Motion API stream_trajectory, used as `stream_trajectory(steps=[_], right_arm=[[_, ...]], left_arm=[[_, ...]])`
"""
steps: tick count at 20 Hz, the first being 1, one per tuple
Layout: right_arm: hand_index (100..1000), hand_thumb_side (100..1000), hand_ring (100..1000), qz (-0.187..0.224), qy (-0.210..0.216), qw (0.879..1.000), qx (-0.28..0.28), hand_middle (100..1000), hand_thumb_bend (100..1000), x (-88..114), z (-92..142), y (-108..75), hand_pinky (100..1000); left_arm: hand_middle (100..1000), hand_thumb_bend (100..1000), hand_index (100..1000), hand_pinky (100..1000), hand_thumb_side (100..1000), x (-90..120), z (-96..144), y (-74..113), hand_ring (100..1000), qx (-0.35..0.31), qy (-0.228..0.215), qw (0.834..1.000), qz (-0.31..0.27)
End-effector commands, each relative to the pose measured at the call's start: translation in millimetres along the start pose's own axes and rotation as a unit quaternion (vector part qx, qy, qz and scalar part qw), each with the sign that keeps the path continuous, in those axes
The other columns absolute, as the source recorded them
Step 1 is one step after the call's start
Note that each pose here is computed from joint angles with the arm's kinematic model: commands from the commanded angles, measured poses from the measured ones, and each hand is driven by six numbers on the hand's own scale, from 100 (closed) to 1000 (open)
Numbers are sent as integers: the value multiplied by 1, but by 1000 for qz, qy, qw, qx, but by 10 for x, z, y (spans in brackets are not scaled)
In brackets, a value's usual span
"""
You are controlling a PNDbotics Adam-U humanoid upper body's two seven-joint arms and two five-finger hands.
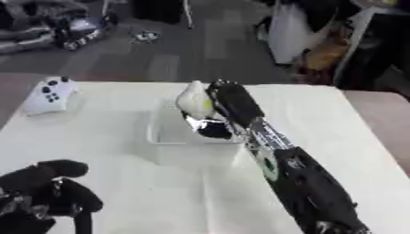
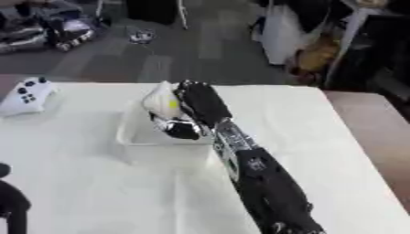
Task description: Pick up objects on the table and place them in the box.
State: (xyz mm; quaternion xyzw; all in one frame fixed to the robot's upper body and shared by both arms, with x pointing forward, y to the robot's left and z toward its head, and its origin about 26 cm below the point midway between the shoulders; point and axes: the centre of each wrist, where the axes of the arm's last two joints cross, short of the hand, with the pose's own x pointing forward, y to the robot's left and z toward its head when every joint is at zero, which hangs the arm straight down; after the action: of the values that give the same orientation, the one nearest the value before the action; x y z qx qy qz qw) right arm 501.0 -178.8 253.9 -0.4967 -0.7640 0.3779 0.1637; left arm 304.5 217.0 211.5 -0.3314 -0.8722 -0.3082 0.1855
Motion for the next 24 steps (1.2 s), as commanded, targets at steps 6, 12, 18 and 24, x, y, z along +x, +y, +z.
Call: stream_trajectory(steps=[6,12,18,24], right_arm=[[345,770,100,4,3,999,-41,100,238,-239,-116,-216,100],[346,772,100,-75,5,996,-38,100,250,-460,-57,-315,100],[349,791,100,-170,3,985,7,100,248,-692,19,-381,100],[351,794,100,-171,7,985,29,100,254,-895,120,-459,100]], left_arm=[[868,506,921,411,907,84,-127,54,740,-1,-29,1000,-6],[868,523,901,418,882,128,-120,112,741,21,-33,999,-19],[867,547,888,425,866,154,-135,144,742,72,-39,997,-14],[867,543,888,422,875,155,-131,145,742,81,-35,996,-16]])
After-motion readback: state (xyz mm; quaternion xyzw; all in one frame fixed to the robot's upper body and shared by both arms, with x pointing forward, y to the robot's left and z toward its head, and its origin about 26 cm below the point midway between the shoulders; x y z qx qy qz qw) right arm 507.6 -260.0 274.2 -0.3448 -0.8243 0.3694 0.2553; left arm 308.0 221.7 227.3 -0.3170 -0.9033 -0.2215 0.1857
